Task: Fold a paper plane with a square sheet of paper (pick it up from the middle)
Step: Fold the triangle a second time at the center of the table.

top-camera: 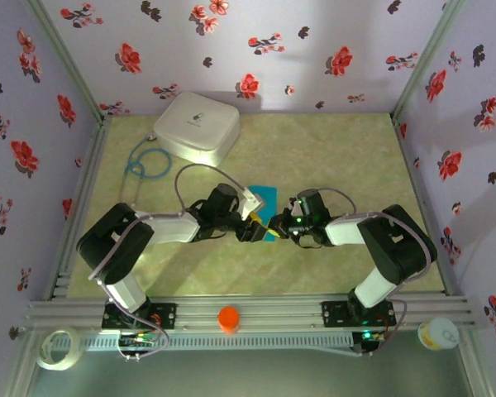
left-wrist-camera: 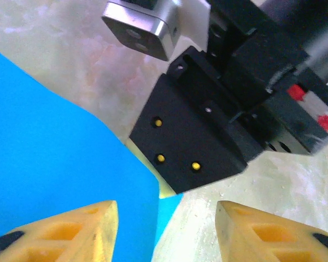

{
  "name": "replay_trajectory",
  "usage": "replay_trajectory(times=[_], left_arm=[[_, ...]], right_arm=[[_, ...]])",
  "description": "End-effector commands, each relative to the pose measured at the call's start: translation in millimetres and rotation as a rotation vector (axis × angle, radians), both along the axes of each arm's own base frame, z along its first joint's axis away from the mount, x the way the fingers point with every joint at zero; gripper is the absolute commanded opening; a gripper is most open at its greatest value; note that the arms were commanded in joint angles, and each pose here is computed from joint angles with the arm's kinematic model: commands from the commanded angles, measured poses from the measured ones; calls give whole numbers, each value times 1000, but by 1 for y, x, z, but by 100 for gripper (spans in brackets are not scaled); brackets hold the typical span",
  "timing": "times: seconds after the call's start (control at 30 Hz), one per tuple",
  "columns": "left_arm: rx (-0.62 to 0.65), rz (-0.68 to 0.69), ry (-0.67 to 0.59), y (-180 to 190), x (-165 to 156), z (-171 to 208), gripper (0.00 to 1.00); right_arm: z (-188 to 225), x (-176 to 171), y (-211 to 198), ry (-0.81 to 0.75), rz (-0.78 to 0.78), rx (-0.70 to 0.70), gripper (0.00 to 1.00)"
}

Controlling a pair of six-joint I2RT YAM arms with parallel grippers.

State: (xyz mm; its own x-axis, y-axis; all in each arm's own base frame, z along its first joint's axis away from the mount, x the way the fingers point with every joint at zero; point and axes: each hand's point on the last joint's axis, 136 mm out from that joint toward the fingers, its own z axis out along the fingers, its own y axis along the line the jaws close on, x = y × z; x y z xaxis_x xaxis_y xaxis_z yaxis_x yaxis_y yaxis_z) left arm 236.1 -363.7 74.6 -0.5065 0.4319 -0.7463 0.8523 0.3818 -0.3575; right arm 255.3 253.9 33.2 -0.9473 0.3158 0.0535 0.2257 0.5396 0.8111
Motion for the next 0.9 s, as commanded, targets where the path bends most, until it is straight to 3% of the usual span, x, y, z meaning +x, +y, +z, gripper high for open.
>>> replay_trajectory(times=[0.0,0.2,0.5,0.73,0.87], left_arm=[[49,-6,-21,-3,7,-6,43],[62,3,-18,-7,13,-10,24],[78,16,-11,-10,19,-13,21],[79,33,14,-9,20,-13,0],[55,82,71,-10,22,-10,0]], right_arm=[[6,0,0,-10,5,17,0],[5,-1,0,-8,4,14,0],[5,-2,0,-8,10,16,0],[1,-3,-5,-2,7,-20,0],[-5,-7,-16,-2,-2,-98,0]])
